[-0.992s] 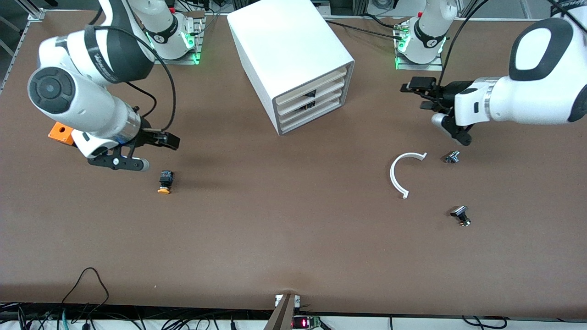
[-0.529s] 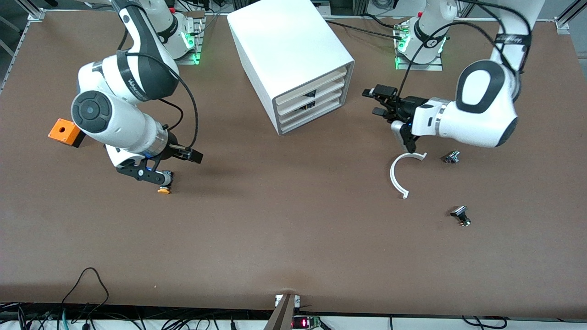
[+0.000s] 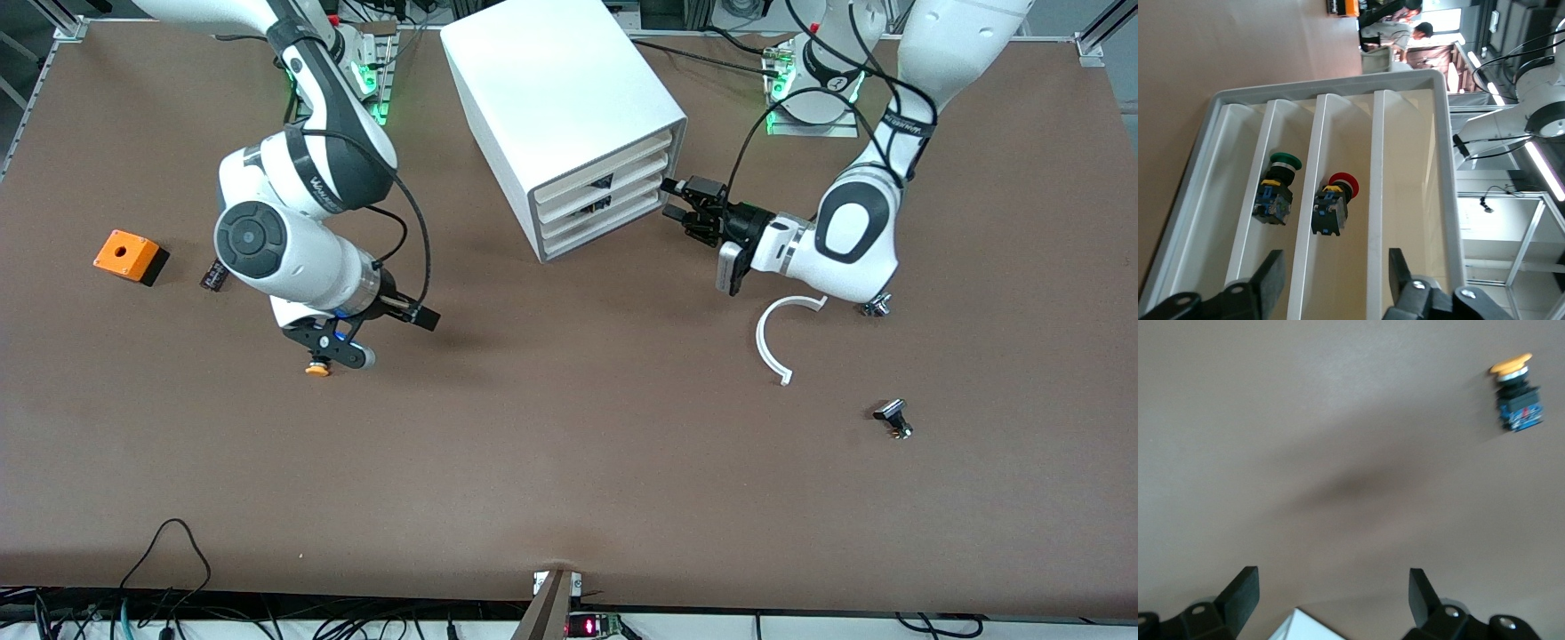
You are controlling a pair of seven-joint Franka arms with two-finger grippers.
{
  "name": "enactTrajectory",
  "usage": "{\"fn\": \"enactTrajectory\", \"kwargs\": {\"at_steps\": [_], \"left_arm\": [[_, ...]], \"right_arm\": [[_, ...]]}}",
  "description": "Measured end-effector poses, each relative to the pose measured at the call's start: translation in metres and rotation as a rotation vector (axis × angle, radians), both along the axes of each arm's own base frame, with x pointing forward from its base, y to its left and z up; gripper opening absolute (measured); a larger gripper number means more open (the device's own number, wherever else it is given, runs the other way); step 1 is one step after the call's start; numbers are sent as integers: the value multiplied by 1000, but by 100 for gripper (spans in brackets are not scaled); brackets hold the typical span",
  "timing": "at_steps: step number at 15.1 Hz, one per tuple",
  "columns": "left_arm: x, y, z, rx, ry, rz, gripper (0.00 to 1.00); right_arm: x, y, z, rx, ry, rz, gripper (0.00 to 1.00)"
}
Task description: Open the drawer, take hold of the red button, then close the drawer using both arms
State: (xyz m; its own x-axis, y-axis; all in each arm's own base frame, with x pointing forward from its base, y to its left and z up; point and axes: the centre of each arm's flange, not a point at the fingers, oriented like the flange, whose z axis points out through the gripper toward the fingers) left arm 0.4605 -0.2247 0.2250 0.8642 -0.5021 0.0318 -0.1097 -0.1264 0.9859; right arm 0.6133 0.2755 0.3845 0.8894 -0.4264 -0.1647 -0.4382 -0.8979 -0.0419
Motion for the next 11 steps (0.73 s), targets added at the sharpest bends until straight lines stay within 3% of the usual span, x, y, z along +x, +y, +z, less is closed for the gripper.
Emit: {"fn": "enactTrajectory", "kwargs": {"at_steps": [5, 11], "left_arm": [[-20, -11, -31, -37, 37, -19, 54], [-37, -20, -55, -57, 67, -29, 51]], "right_arm": [[-2, 42, -5, -3, 1, -56, 100], [4, 81, 3, 14, -24, -133, 100]]}}
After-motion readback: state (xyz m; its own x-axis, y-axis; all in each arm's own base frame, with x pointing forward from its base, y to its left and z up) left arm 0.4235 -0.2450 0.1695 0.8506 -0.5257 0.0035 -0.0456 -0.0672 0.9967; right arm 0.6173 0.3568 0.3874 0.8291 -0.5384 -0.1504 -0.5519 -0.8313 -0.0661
